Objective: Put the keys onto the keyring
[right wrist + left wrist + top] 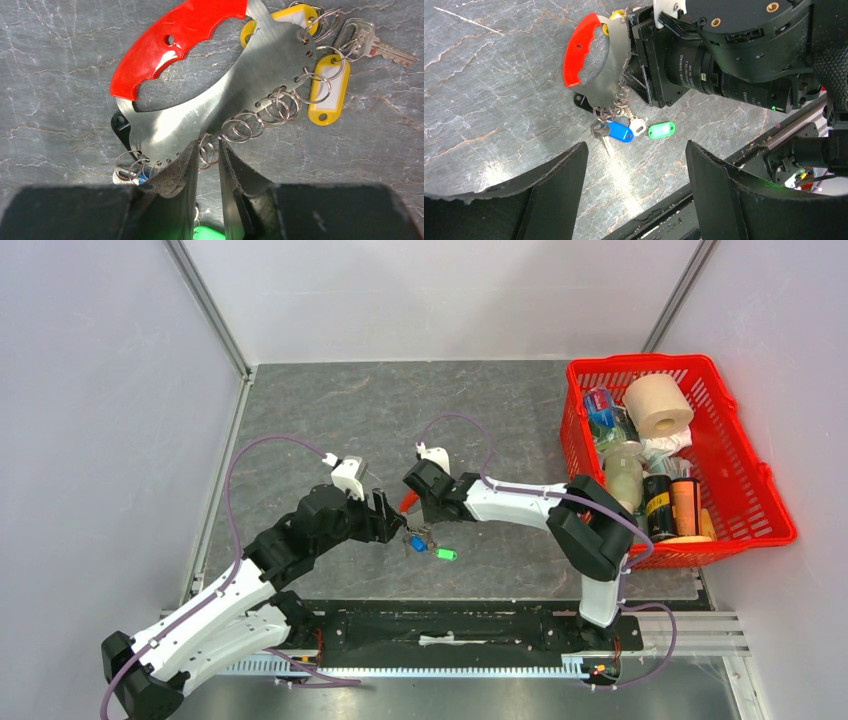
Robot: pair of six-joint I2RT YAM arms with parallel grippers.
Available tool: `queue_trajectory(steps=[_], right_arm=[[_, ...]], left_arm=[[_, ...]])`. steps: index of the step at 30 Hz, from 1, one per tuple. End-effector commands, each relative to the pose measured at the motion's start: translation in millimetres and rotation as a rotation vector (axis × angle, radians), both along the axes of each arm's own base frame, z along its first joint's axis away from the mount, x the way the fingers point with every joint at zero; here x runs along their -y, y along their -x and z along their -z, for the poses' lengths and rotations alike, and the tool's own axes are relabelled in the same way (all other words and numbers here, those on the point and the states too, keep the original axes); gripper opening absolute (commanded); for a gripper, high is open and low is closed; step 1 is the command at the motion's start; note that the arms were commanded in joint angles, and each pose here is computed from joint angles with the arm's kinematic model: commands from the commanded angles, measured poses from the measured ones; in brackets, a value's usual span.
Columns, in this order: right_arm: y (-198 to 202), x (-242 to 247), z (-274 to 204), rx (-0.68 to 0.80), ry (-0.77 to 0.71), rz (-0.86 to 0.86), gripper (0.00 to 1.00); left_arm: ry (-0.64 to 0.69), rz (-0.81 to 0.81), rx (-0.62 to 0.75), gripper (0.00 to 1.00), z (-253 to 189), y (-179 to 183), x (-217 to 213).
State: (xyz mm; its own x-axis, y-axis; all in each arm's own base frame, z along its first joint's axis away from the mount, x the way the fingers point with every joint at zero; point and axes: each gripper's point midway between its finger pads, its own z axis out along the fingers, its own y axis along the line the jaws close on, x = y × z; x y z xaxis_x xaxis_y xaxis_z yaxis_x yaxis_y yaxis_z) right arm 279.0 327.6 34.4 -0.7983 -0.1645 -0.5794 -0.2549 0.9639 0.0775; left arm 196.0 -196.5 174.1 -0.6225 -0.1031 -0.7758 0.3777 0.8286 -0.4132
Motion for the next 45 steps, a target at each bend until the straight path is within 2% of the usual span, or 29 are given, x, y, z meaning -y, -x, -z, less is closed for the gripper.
queue_trajectory(steps=[1, 17, 26, 35, 45], right_arm=[[-20.7, -7.6, -17.4, 0.067, -0.038, 0.046, 0.28], [-15.7, -3.0, -9.0, 0.031, -0.028, 0.032, 0.25], [-10.1, 0.5, -13.3, 0.032, -0.048, 0.019, 0.34], [-8.1, 13.1, -17.3, 0.060, 0.001, -0.014, 0.35], [-7.7, -5.7, -17.5, 0.029, -0.064, -0.022, 0.36]], left_arm=[[0.047, -0.006, 0.039, 0.79, -22.1, -4.5, 5.4], [0.049, -0.007, 0.038, 0.79, -22.1, -3.4, 4.7], [0.052, -0.007, 0.039, 0.79, -22.5, -3.3, 4.6], [0.063, -0.005, 0.045, 0.79, -24.3, -2.2, 4.6], [0.066, -0.004, 0.045, 0.79, -26.2, -1.6, 4.6]])
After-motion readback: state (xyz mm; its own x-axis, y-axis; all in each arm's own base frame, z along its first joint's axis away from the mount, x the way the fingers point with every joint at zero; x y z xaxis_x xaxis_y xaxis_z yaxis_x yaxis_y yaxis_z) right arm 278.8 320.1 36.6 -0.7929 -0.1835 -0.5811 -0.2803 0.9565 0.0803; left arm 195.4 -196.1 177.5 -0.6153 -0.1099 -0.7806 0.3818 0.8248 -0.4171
